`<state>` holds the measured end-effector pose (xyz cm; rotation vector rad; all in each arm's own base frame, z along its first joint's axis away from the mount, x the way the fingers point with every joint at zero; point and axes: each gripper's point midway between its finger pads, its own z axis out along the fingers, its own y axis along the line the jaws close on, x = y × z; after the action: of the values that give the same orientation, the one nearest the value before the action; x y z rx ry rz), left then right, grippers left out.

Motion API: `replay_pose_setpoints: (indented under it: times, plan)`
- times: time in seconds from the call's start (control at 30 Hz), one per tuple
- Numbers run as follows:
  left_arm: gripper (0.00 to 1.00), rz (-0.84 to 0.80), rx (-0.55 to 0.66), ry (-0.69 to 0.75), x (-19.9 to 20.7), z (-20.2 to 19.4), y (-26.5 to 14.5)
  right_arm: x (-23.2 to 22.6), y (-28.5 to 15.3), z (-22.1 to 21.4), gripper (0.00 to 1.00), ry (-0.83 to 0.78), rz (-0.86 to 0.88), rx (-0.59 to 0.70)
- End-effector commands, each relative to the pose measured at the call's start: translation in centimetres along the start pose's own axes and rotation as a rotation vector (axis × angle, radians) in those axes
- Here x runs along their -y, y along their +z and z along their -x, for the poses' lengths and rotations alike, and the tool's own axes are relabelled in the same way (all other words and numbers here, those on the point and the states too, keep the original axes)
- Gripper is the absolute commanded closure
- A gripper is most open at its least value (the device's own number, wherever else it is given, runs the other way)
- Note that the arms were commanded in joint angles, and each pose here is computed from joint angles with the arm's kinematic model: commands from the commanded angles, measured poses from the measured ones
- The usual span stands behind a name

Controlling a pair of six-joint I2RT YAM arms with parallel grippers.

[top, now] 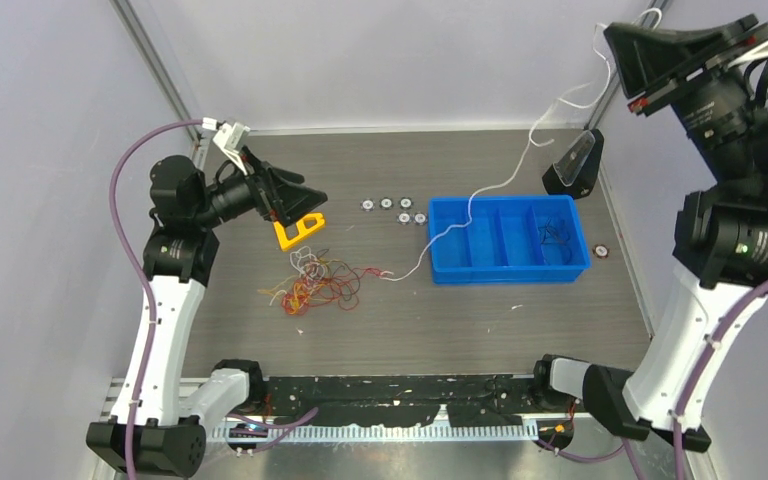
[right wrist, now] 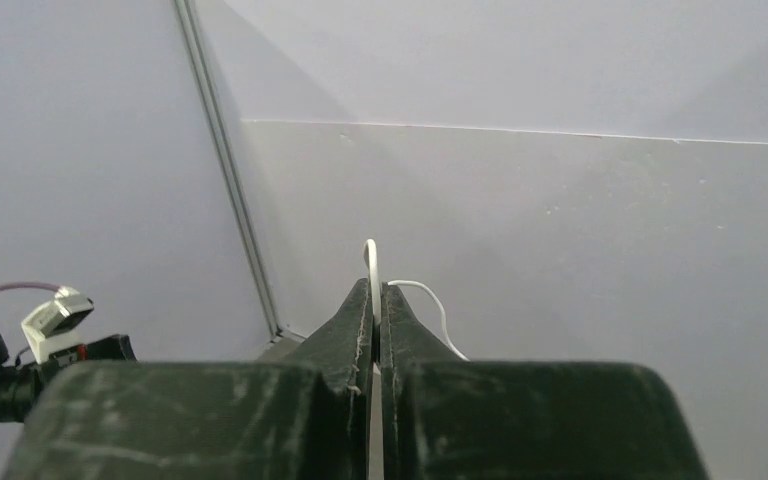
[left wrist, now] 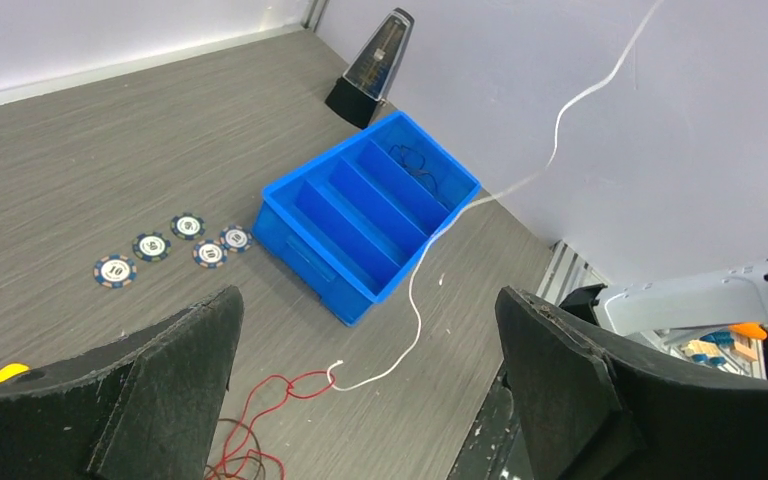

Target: Untangle the cables

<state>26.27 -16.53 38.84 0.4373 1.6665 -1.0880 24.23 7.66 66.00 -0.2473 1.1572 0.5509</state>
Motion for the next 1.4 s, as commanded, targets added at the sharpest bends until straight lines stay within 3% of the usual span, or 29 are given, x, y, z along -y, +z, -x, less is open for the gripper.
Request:
replay_pose_setpoints:
  times: [0.0,0.1,0.3,0.4,0.5,0.7,0.8,0.93,1.0,1.03,1.1,1.2,1.27,1.37]
  plan:
    - [0.00,-0.014,-0.008,0.055,-0.5,-0.4,0.2,2.1,1.9,0.7,0.95,0.108,0.025,0.012]
    - [0.01,-0.045,-0.065,0.052,-0.6,-2.3,0.6,3.3,2.3,1.1,0.95,0.124,0.023,0.024]
    - [0.12,-0.167,-0.279,0.176,0.8,-9.0,3.2,4.4,3.0,0.0,0.95,0.149,0.046,0.014]
    - [0.10,-0.241,-0.366,0.242,1.6,-12.2,5.6,4.0,3.2,-0.1,0.95,0.194,0.078,0.013]
    - [0.02,-0.319,-0.435,0.322,3.0,-14.7,9.1,4.1,3.2,-1.0,0.95,0.240,0.089,-0.003]
    - [0.03,-0.356,-0.680,0.395,1.8,-21.9,14.6,3.7,2.8,-1.1,0.95,0.235,0.102,-0.004]
    - [0.17,-0.325,-0.773,0.339,0.4,-25.1,15.2,3.3,2.7,-0.9,0.95,0.219,0.108,-0.003]
    - [0.58,-0.433,-0.920,0.206,2.3,-27.7,10.9,3.5,2.5,-1.2,0.95,0.182,0.100,-0.013]
    - [0.95,-0.495,-0.927,0.186,3.9,-27.7,8.6,4.0,2.5,-1.8,0.95,0.182,0.087,-0.025]
    - [1.00,-0.504,-0.910,0.195,4.5,-27.0,7.9,4.2,2.5,-2.0,0.94,0.180,0.083,-0.029]
    - [1.00,-0.553,-0.813,0.232,7.2,-23.2,7.3,4.8,2.4,-3.2,0.95,0.180,0.075,-0.051]
    - [1.00,-0.731,-0.550,0.299,14.9,-14.5,6.4,5.1,2.0,-5.1,0.95,0.196,0.074,-0.095]
    - [1.00,-0.811,-0.429,0.328,18.3,-10.9,6.2,5.5,1.9,-6.7,0.94,0.236,0.077,-0.123]
    - [1.00,-0.859,-0.428,0.202,19.4,-9.3,8.4,5.6,1.5,-9.6,0.95,0.296,0.087,-0.174]
